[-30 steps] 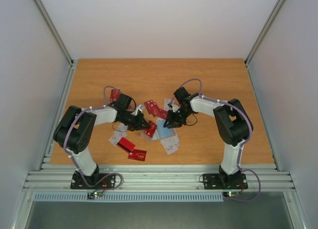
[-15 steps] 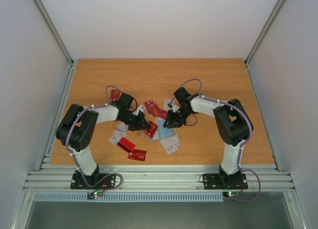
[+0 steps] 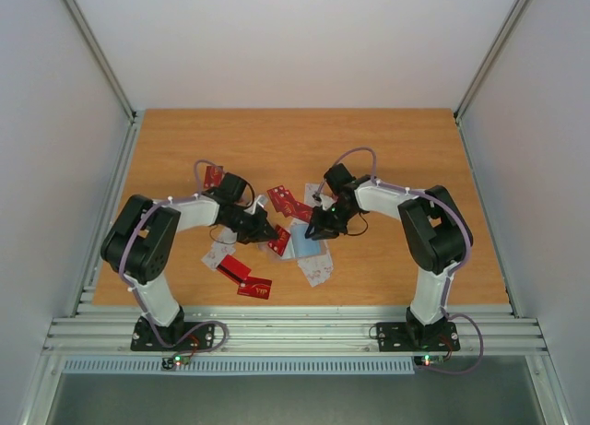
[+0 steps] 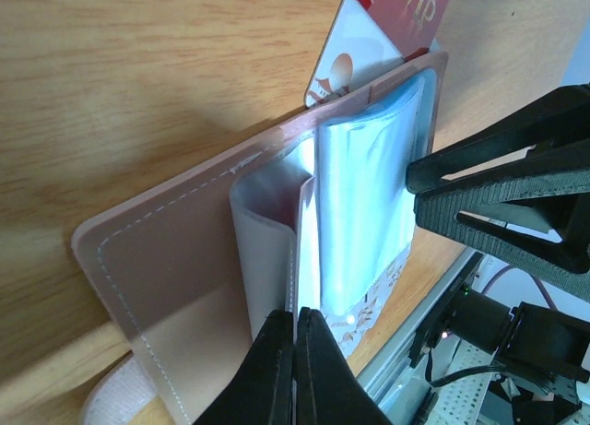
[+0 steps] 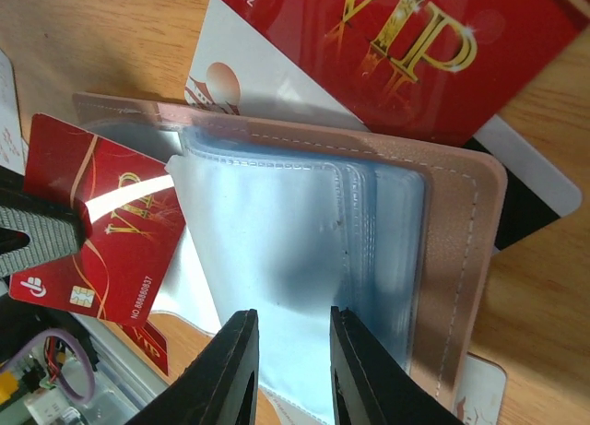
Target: Put the credit cards into the card holder
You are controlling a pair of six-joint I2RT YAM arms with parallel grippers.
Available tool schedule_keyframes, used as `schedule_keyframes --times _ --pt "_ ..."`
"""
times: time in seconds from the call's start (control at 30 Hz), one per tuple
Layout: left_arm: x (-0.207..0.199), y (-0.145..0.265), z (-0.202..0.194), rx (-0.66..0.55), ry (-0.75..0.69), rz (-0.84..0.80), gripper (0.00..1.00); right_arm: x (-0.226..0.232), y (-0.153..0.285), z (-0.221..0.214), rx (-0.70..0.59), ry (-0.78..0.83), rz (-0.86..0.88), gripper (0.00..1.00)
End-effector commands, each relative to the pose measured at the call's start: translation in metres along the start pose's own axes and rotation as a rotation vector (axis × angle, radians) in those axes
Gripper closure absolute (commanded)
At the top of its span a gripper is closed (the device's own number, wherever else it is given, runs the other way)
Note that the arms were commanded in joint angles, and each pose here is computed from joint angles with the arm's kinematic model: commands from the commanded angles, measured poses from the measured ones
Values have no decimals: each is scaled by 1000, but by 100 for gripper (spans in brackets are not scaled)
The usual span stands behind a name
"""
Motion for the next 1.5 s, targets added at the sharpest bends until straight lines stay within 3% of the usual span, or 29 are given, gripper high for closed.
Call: schedule_keyframes --times 0.0,0.63,1.17,1.47 --pt "-1 -5 -7 19 -19 -6 100 -24 -7 -9 23 -44 -92 76" --pt "-24 1 -5 -71 -68 -102 100 -29 0 -15 16 -43 -139 76" --pt "-27 -6 3 -57 -82 -145 100 -9 46 -19 -81 -12 -122 60" --pt "-26 -17 7 -20 -72 -148 100 -28 27 -17 -57 -54 -137 69"
Point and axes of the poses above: each gripper's point midway between its finger pads, its own y axis back along the fingers, its own x axis along the line the jaws close on, z = x × y, the point moved 5 cm from there along y, back along the fingers, and after that the axes turned 10 degrees about -y, right-handed, at the moved point
